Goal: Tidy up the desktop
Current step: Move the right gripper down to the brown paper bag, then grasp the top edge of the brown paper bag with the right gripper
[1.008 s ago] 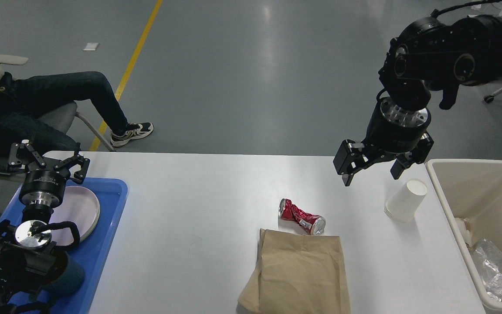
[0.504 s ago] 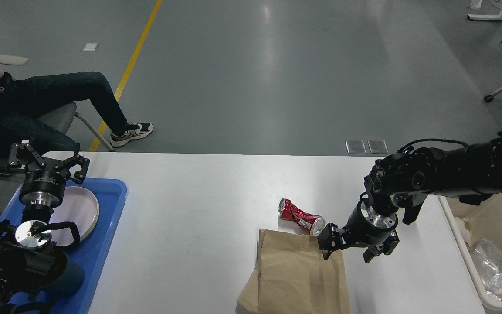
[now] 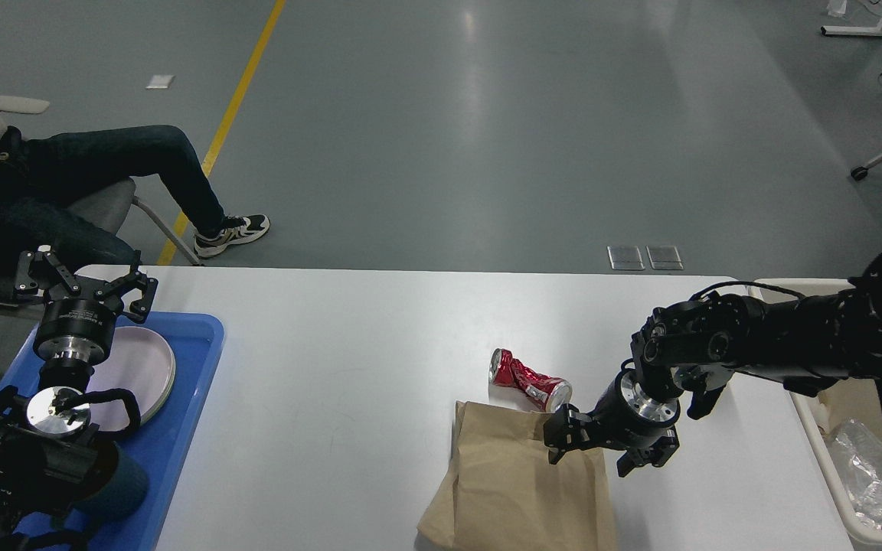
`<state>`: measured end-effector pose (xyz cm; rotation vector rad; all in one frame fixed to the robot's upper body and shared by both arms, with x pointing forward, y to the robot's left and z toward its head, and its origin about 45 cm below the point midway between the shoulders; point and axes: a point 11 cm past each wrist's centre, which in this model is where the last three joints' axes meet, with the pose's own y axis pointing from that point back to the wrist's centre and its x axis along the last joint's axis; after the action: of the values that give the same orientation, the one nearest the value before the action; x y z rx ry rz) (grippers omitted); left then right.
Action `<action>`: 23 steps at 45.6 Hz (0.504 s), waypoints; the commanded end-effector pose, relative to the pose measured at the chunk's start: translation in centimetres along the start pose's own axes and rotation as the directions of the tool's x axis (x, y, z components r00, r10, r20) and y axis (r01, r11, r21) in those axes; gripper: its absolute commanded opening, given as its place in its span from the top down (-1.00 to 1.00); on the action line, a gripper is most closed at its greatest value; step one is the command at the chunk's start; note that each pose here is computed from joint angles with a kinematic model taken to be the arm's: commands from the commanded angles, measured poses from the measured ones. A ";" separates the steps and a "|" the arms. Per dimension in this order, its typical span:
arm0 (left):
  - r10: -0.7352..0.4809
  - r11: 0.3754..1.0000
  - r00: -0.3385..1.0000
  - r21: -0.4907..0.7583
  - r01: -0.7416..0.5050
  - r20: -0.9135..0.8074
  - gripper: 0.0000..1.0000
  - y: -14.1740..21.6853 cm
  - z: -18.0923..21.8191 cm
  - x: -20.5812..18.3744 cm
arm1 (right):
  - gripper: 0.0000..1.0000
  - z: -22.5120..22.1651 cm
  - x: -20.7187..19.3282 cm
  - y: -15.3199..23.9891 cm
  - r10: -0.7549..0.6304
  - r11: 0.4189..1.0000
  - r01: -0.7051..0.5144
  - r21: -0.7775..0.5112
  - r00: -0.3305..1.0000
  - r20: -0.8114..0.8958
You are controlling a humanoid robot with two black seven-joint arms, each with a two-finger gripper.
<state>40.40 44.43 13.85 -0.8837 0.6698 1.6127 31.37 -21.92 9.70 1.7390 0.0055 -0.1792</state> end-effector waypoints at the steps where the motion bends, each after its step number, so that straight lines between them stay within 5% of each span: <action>1: 0.000 1.000 1.000 0.000 0.000 0.000 -0.92 0.0 0.0 0.0 | -1.00 0.6 0.3 -0.7 0.020 1.000 -0.020 -0.001 1.000 0.022; 14: -0.001 1.000 1.000 0.000 0.001 -0.001 -0.92 0.0 0.0 0.0 | -0.91 1.3 0.5 -2.8 0.166 0.986 -0.165 -0.012 0.984 0.061; 17: -0.002 1.000 1.000 0.000 0.002 -0.001 -0.92 0.0 0.0 -0.1 | -0.49 1.2 0.4 -2.9 0.164 0.986 -0.163 -0.012 0.985 0.058; 23: 0.000 1.000 1.000 0.000 0.000 0.000 -0.92 0.0 0.0 0.0 | 0.87 0.8 -0.3 -3.2 0.134 0.991 -0.133 -0.007 0.990 0.047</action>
<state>40.41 44.42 13.87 -0.8840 0.6698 1.6119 31.24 -22.57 6.63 1.7196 -0.1730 -0.1122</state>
